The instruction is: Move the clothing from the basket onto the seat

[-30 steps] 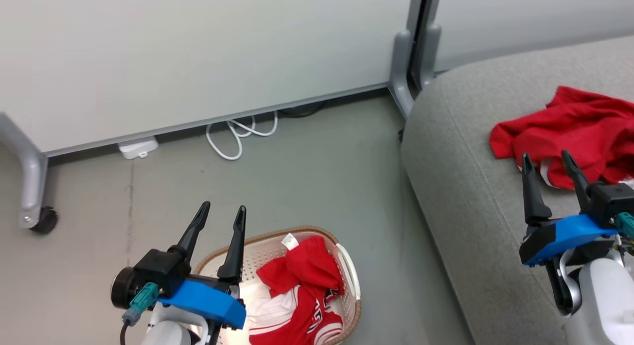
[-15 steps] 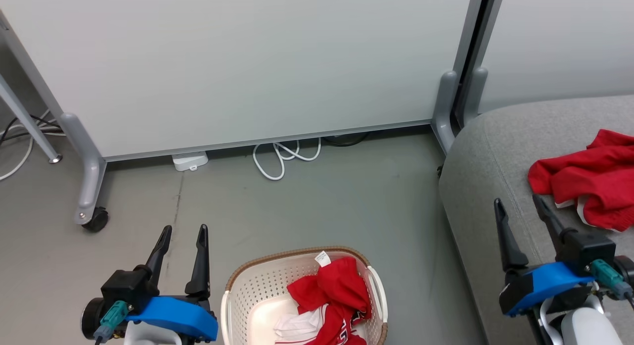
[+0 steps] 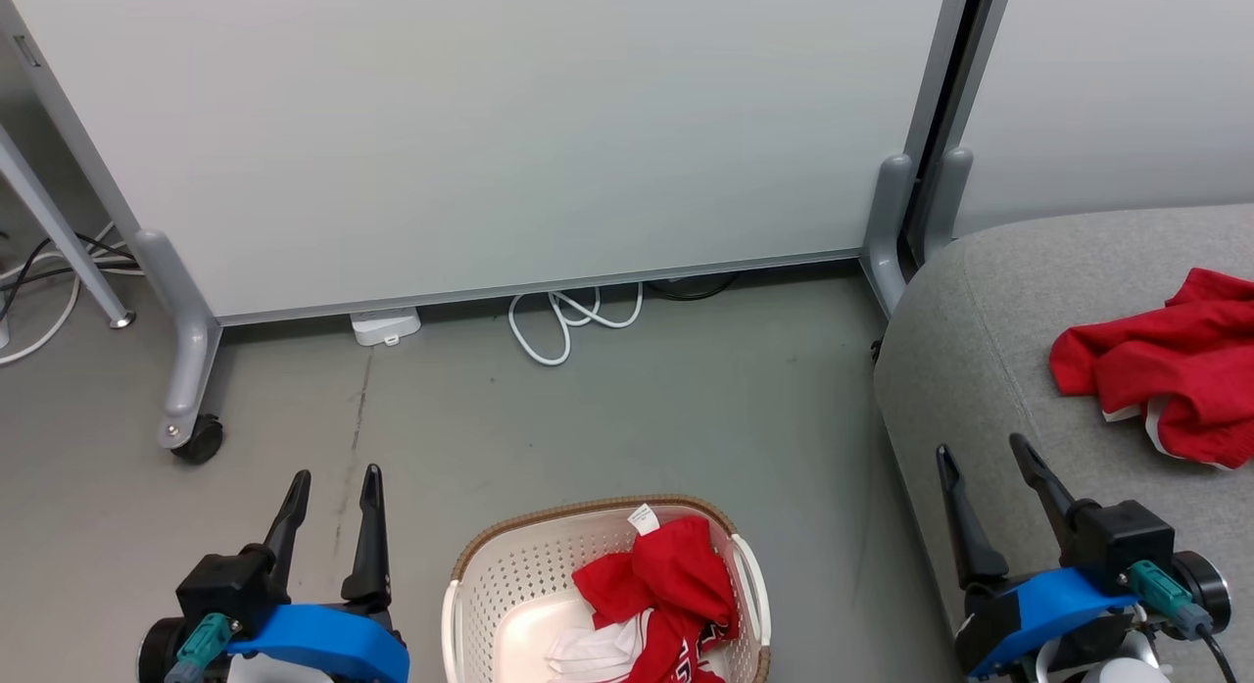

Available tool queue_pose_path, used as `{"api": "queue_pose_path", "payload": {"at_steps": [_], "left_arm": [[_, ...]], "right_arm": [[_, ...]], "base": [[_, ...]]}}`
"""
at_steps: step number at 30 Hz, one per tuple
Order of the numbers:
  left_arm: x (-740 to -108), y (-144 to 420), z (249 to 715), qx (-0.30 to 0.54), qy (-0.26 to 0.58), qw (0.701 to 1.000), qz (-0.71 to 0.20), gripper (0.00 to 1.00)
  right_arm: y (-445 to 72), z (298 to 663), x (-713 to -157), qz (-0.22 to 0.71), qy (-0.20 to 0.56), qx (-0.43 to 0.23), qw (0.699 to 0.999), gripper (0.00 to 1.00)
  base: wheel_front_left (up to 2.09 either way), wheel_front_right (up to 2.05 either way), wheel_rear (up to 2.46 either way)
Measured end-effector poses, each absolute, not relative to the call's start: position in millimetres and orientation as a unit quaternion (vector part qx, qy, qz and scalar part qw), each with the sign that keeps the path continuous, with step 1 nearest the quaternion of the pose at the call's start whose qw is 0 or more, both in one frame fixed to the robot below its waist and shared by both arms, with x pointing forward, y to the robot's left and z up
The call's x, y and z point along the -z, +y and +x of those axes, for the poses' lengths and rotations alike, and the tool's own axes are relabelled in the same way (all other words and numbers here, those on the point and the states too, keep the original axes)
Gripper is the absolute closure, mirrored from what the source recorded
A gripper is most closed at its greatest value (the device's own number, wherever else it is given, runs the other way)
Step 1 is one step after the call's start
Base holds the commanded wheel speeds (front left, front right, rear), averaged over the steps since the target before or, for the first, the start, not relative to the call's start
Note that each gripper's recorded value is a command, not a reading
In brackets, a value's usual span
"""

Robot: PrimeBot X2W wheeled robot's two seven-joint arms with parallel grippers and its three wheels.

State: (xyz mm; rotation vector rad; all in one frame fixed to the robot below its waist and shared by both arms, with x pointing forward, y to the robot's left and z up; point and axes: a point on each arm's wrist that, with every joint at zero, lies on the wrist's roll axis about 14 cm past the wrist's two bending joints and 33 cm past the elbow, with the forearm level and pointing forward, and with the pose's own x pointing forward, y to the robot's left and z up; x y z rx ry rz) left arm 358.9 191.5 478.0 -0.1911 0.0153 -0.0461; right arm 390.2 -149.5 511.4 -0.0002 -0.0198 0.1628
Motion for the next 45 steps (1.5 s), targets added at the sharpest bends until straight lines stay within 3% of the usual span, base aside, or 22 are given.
{"api": "queue_pose_path", "payload": {"at_steps": [31, 45], "left_arm": [[-463, 171, 368, 0.052, 0.034, 0.994, -0.094, 0.00], [-414, 116, 414, 0.136, 0.108, 0.981, -0.084, 0.00]], "right_arm": [[-145, 387, -498, 0.014, 0.012, -0.085, 0.996, 0.00], [-156, 414, -479, 0.027, 0.026, -0.070, 0.997, 0.00]], "base": [[0.00, 0.00, 0.00], [0.00, 0.00, 0.00]]}}
